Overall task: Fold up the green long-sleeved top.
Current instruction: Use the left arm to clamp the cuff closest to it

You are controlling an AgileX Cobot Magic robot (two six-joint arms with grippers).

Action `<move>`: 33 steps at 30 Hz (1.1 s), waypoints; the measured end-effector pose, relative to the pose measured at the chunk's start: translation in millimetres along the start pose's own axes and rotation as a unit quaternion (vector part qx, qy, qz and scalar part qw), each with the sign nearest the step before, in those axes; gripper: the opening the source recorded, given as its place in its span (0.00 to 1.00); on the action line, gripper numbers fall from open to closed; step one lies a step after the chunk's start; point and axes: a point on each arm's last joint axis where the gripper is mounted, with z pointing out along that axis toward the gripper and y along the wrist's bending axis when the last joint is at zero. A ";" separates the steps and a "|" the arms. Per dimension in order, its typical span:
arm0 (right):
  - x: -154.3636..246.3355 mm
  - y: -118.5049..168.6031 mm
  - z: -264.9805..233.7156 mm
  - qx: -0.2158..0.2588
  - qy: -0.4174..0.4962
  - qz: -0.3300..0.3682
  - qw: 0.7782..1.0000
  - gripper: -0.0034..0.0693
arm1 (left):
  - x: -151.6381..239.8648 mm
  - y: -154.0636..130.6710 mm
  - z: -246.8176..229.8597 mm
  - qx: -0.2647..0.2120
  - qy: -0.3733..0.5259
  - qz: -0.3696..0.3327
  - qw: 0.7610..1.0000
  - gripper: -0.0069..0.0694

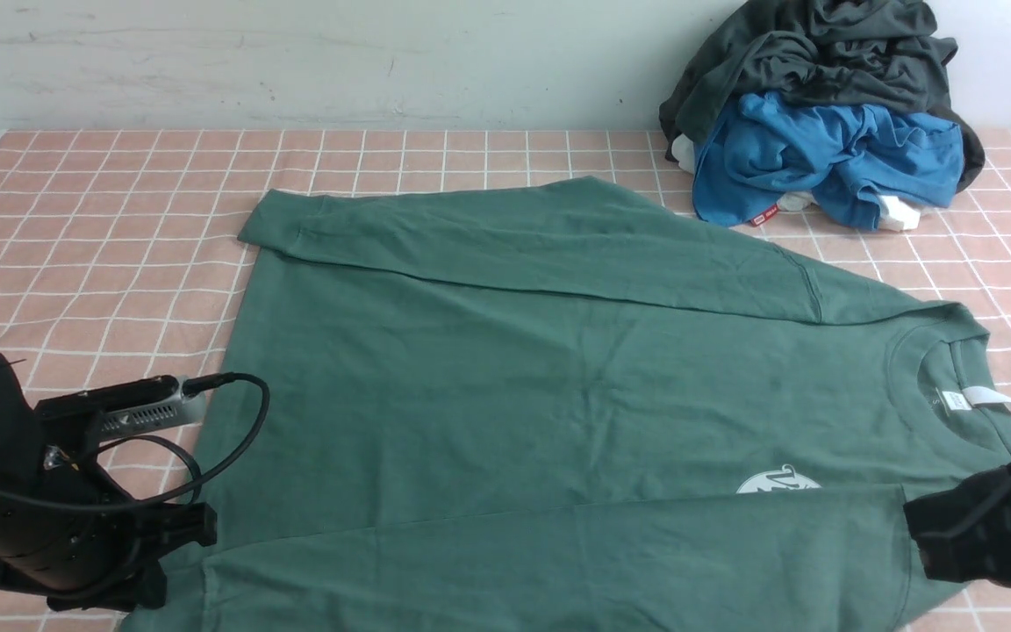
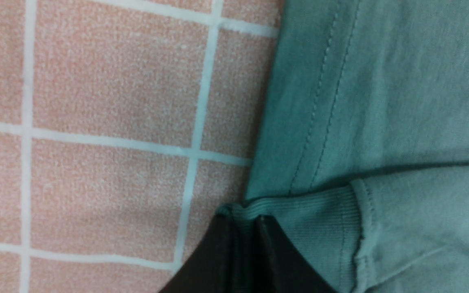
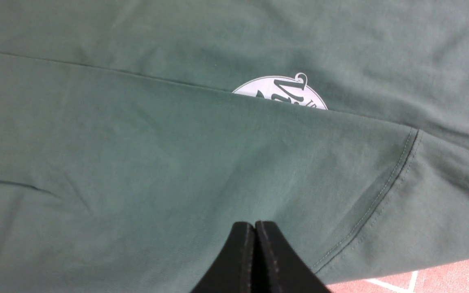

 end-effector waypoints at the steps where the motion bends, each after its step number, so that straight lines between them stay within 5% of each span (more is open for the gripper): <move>1: 0.0 0.0 0.0 0.000 0.000 0.000 1.000 0.03 | 0.0 -0.2 -1.9 0.000 0.000 0.002 1.000 0.14; 10: 0.0 0.0 0.0 0.000 0.000 0.000 1.000 0.03 | -18.1 -11.4 -57.2 0.011 -0.041 0.051 0.998 0.14; 18: 0.0 0.1 0.0 -0.001 0.000 0.001 1.000 0.03 | -21.3 -9.6 -42.0 -0.002 0.012 0.061 0.998 0.15; 29: -0.6 1.5 0.0 -0.008 -0.003 0.004 1.000 0.03 | -26.3 -5.7 -8.4 -0.014 0.057 0.066 0.996 0.43; 33: -0.6 1.7 0.0 -0.009 -0.003 0.004 1.000 0.03 | -25.5 -5.6 -8.5 -0.014 0.061 0.069 0.996 0.30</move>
